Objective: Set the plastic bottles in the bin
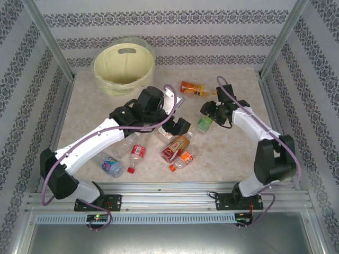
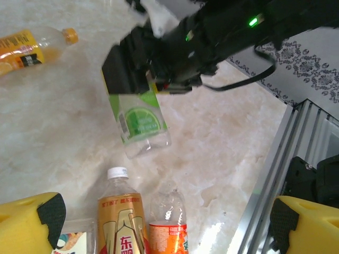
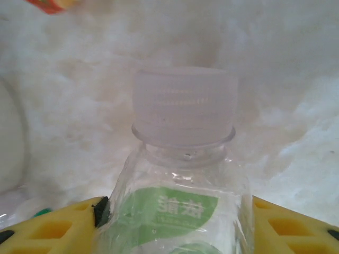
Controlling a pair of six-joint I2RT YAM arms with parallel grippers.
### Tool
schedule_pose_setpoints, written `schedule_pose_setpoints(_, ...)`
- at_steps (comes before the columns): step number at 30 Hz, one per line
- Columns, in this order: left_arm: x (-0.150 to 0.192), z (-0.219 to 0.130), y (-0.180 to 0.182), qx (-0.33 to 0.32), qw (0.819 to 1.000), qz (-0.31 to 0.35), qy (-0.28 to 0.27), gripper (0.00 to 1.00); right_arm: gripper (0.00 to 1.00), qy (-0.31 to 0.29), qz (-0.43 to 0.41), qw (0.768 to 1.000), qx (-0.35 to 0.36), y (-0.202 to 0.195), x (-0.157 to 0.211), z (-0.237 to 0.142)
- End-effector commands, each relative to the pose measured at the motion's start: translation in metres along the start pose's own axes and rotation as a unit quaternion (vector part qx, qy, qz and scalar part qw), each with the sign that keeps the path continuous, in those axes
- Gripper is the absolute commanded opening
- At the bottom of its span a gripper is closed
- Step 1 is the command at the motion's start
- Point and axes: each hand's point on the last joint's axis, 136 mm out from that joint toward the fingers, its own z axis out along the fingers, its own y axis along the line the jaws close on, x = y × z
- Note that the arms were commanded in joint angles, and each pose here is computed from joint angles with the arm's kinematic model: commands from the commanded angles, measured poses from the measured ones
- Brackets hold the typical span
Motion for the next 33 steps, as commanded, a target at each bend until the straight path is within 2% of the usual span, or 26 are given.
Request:
schedule_pose_setpoints(1,-0.014,-0.003,-0.008,0.032,0.999,-0.022,-0.019,1.00,0.58,-0.032,-0.036,0.996,-0.073,0.038,-0.009,-0.036)
schedule_pose_setpoints(5,-0.017,-0.001,-0.004,0.060,0.996,-0.058,-0.018,1.00,0.58,-0.056,-0.067,0.988,-0.130,0.072,-0.007,-0.071)
schedule_pose_setpoints(11,-0.015,0.009,-0.004,0.089,0.993,-0.076,-0.006,1.00,0.58,-0.078,-0.106,0.972,-0.196,0.115,0.005,-0.115)
schedule_pose_setpoints(20,-0.020,0.012,0.008,0.106,0.987,-0.123,-0.015,1.00,0.58,-0.074,-0.129,0.950,-0.274,0.156,0.025,-0.150)
schedule_pose_setpoints(26,-0.020,0.014,0.006,0.120,0.984,-0.129,-0.013,1.00,0.58,-0.064,-0.131,0.938,-0.313,0.170,0.034,-0.159)
schedule_pose_setpoints(28,-0.021,0.014,0.004,0.127,0.983,-0.132,-0.015,0.97,0.58,-0.059,-0.130,0.937,-0.319,0.172,0.036,-0.158)
schedule_pose_setpoints(33,-0.025,0.010,0.000,0.142,0.980,-0.137,-0.019,0.80,0.58,-0.057,-0.133,0.936,-0.321,0.174,0.038,-0.154)
